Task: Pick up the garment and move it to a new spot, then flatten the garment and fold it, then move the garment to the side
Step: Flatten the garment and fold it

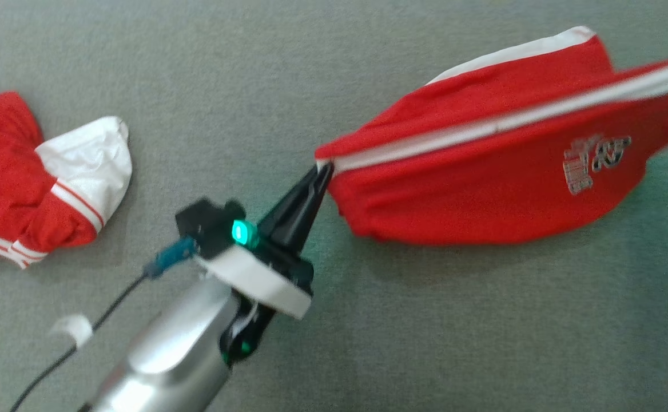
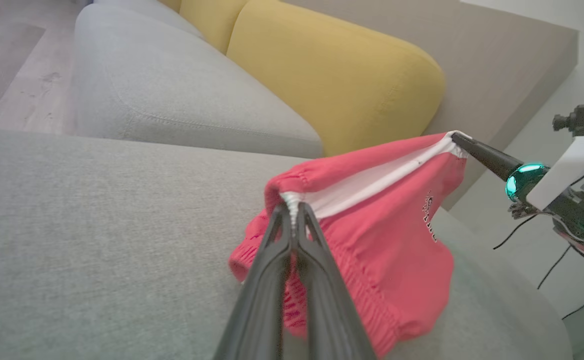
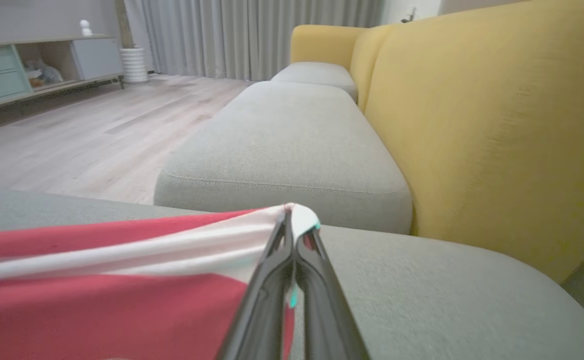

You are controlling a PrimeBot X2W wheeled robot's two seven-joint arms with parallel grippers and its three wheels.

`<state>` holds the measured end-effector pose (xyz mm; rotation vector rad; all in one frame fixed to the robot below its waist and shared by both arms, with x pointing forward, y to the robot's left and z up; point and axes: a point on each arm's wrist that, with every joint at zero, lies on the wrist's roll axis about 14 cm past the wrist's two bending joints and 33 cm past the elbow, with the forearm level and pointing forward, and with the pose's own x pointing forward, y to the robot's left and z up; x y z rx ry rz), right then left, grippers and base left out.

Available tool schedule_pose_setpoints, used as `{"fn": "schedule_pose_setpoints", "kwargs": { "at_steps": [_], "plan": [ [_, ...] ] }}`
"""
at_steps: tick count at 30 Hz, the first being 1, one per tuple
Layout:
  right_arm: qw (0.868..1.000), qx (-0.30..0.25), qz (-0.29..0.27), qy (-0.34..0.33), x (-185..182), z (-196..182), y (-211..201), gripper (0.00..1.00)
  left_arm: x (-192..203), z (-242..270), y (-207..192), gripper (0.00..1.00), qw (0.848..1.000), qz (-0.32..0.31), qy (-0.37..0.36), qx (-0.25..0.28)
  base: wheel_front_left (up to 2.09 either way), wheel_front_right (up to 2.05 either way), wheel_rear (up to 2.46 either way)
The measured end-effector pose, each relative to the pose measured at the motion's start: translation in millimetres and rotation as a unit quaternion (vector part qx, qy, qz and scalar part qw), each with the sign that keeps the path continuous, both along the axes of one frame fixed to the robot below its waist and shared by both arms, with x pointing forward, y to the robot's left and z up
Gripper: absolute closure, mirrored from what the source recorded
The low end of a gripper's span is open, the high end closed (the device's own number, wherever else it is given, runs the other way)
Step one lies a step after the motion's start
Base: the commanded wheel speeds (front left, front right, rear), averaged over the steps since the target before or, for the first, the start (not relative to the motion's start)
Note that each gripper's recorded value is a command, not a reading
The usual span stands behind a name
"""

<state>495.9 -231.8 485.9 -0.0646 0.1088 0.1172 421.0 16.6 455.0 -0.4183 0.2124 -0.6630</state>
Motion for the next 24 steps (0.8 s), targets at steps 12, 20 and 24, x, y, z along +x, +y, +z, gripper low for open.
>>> {"fn": "schedule_pose_setpoints", "kwargs": {
  "at_steps": [12, 20, 24],
  "plan": [
    [0.99, -0.058, 0.079, 0.102, 65.9, -68.4, 41.3, 1.0, 44.6, -34.5, 6.8, 1.0, 0.998, 0.01, 0.056, 0.041, 0.0, 0.0, 0.0],
    [0.987, -0.046, 0.092, 0.126, 74.6, -93.9, 51.2, 0.0, 48.2, -50.3, 10.7, 0.04, 0.996, 0.017, 0.071, 0.049, 0.0, 0.0, 0.0],
    [0.99, -0.017, 0.089, 0.104, 71.3, -78.7, 51.9, 0.0, 50.2, -44.6, 20.4, 0.0, 0.996, 0.041, 0.047, 0.068, 0.0, 0.0, 0.0]
  ]
}}
